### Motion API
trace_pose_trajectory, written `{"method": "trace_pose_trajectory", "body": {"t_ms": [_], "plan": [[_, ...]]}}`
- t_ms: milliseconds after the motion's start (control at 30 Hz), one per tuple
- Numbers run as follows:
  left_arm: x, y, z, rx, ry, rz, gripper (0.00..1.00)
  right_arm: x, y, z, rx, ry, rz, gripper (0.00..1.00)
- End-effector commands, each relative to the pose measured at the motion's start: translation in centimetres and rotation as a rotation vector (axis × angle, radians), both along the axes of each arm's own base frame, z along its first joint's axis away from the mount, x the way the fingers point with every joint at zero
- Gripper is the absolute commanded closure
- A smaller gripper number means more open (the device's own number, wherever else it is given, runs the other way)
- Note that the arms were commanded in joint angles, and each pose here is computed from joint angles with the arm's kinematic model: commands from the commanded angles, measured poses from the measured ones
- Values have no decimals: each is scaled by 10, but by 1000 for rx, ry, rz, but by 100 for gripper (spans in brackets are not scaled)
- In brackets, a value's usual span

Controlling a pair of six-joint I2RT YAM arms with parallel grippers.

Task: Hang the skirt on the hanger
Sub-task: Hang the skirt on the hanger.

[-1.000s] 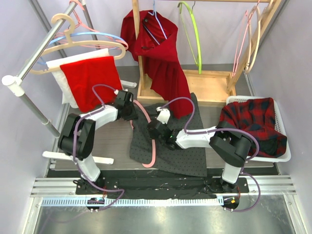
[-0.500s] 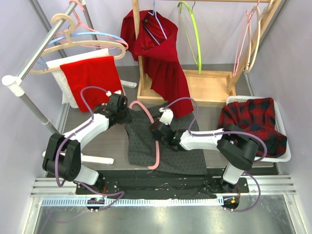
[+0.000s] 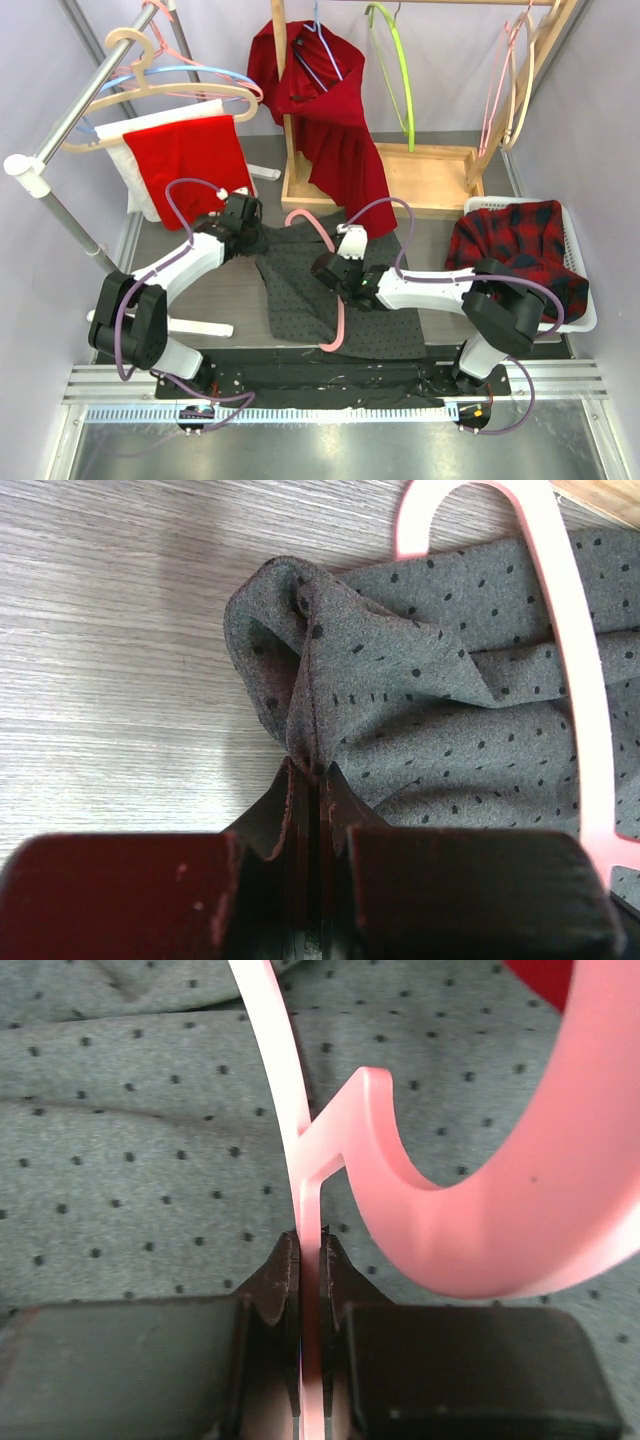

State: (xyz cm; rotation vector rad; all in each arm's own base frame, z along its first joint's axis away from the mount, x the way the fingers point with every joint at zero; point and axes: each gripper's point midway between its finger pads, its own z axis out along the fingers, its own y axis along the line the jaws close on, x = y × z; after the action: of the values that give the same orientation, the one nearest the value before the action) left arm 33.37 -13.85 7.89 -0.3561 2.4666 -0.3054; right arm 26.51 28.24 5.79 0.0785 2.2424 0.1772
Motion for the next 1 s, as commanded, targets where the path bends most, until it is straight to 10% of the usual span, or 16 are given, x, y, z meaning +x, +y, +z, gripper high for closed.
{"method": "trace_pose_trajectory", "body": {"t_ms": [0, 700, 800, 967], "plan": [[7, 10, 9, 34, -44, 32, 100, 11, -74, 10, -237, -86, -179, 99], [4, 6, 11, 19, -27, 6, 100, 9, -122, 33, -349, -149, -238, 99], [-7, 2, 1, -3, 27, -5, 38, 12, -113, 38, -332, -153, -199, 99], [-39, -3, -7, -91, 66, -8, 7, 19, -93, 44, -301, -143, -154, 99]]}}
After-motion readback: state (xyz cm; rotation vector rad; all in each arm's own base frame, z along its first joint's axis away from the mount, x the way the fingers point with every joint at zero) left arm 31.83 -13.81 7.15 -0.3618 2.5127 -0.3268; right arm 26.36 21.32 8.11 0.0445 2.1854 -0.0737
